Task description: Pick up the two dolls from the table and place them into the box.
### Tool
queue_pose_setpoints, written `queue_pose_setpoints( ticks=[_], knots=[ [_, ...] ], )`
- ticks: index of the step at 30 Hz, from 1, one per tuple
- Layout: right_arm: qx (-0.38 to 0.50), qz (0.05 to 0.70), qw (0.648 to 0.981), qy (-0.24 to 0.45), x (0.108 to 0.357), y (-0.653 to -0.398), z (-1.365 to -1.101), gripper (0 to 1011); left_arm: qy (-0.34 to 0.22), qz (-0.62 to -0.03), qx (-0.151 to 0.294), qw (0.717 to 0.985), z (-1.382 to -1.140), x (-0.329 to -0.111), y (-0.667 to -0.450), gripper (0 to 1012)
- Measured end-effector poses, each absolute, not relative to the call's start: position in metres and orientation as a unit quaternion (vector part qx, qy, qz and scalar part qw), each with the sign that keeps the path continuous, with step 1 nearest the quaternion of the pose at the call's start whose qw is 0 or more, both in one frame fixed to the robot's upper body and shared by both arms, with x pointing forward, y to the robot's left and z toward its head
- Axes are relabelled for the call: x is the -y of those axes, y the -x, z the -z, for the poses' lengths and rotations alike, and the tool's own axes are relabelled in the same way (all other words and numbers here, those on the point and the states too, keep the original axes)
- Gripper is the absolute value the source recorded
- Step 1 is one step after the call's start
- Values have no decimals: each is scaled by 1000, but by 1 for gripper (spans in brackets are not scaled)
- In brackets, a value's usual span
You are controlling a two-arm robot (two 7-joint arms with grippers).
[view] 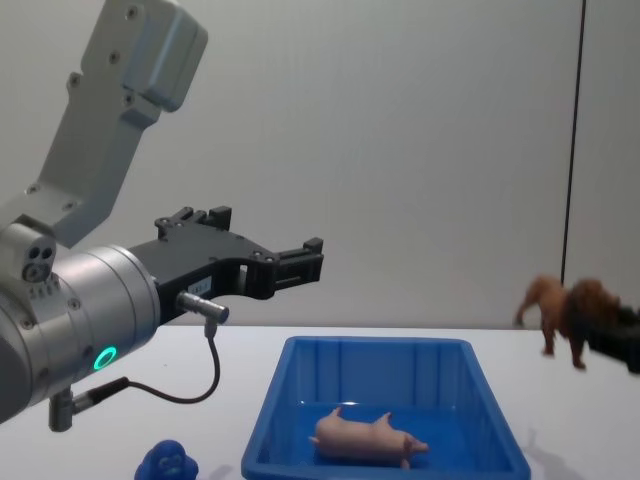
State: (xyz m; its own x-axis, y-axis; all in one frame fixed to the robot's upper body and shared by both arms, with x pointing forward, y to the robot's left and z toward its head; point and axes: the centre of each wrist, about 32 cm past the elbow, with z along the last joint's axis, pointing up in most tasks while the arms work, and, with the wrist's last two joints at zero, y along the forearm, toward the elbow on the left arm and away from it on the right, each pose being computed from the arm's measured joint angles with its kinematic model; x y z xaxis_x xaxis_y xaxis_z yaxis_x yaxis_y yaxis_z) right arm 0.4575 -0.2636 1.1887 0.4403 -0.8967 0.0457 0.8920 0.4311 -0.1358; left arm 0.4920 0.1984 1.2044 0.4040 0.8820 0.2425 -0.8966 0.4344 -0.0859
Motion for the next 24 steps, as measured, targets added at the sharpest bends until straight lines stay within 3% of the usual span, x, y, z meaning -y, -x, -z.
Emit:
queue_pose_setpoints(
  ticks=[8, 21, 24],
  knots=[
    [7, 499, 865, 50, 249, -466, -1210, 322, -29, -531, 126, 837, -1204, -198, -492, 1002],
    [-6, 461, 884, 82, 221, -479, -1213, 322, -29, -531, 126, 837, -1204, -198, -492, 1002],
    [-10, 454, 886, 90, 215, -482, -1211, 389, -29, -531, 126, 837, -1204, -198, -492, 1002]
  ],
)
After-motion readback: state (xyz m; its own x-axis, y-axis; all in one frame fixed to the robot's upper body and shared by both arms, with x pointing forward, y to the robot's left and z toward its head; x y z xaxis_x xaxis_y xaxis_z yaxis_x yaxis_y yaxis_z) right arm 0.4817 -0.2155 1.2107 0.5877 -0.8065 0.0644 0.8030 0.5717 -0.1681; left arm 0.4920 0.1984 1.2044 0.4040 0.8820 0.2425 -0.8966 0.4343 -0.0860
